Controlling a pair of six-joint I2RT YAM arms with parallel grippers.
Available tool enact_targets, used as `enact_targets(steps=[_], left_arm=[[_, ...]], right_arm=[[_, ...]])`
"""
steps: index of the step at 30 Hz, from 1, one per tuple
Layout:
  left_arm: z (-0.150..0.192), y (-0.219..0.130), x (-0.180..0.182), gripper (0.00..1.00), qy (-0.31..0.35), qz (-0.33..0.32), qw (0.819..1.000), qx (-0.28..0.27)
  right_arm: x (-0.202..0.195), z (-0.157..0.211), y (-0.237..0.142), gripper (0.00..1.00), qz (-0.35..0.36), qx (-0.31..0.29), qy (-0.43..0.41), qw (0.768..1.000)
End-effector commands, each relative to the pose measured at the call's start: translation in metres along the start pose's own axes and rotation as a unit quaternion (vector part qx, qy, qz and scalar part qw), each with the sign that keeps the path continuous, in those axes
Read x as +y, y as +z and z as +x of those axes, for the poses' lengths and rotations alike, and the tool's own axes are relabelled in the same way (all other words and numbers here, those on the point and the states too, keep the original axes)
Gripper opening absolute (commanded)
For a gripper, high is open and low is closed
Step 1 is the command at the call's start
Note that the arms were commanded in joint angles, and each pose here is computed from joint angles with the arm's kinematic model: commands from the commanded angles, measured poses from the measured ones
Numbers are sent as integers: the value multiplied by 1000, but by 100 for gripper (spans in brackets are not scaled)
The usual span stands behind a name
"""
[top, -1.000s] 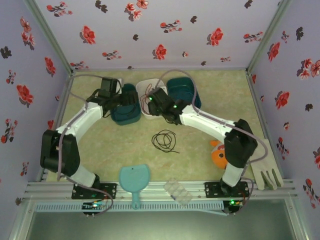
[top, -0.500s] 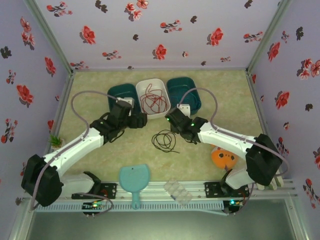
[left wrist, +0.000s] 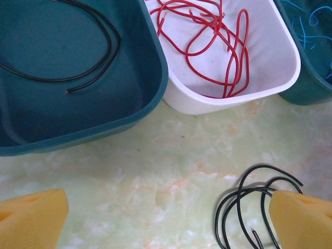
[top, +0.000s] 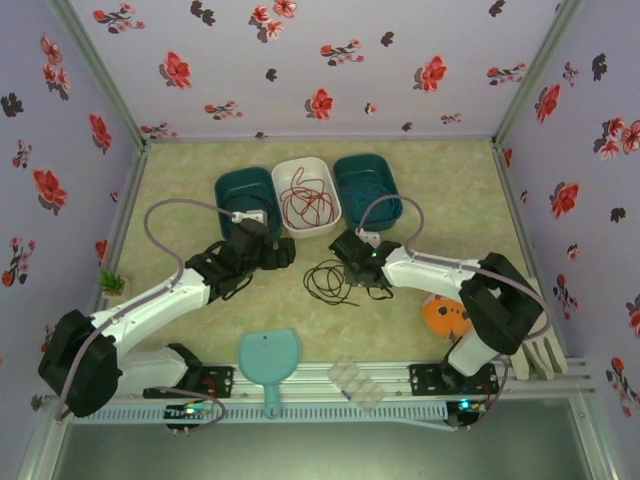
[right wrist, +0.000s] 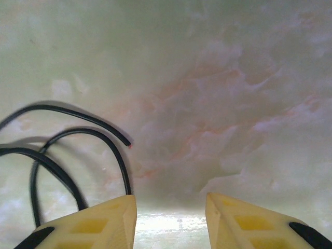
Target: Untangle the cables
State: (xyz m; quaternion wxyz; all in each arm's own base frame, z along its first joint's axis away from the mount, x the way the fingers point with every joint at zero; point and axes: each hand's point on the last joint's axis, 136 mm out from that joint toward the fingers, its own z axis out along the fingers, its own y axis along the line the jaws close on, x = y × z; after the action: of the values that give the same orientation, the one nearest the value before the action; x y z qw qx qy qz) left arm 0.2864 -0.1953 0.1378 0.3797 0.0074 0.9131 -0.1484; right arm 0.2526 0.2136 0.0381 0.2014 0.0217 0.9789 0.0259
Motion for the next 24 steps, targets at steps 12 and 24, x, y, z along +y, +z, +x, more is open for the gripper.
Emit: enact_targets(steps=[12,24], left_arm=[[3,8,4,100,-16,-17,1000,-4],[1,11,2,100,-14,-21,1000,0]], right_arm=[[26,-11,25,35,-44,52,-17,998],[40,-17,19,36,-68,63,-37,995]])
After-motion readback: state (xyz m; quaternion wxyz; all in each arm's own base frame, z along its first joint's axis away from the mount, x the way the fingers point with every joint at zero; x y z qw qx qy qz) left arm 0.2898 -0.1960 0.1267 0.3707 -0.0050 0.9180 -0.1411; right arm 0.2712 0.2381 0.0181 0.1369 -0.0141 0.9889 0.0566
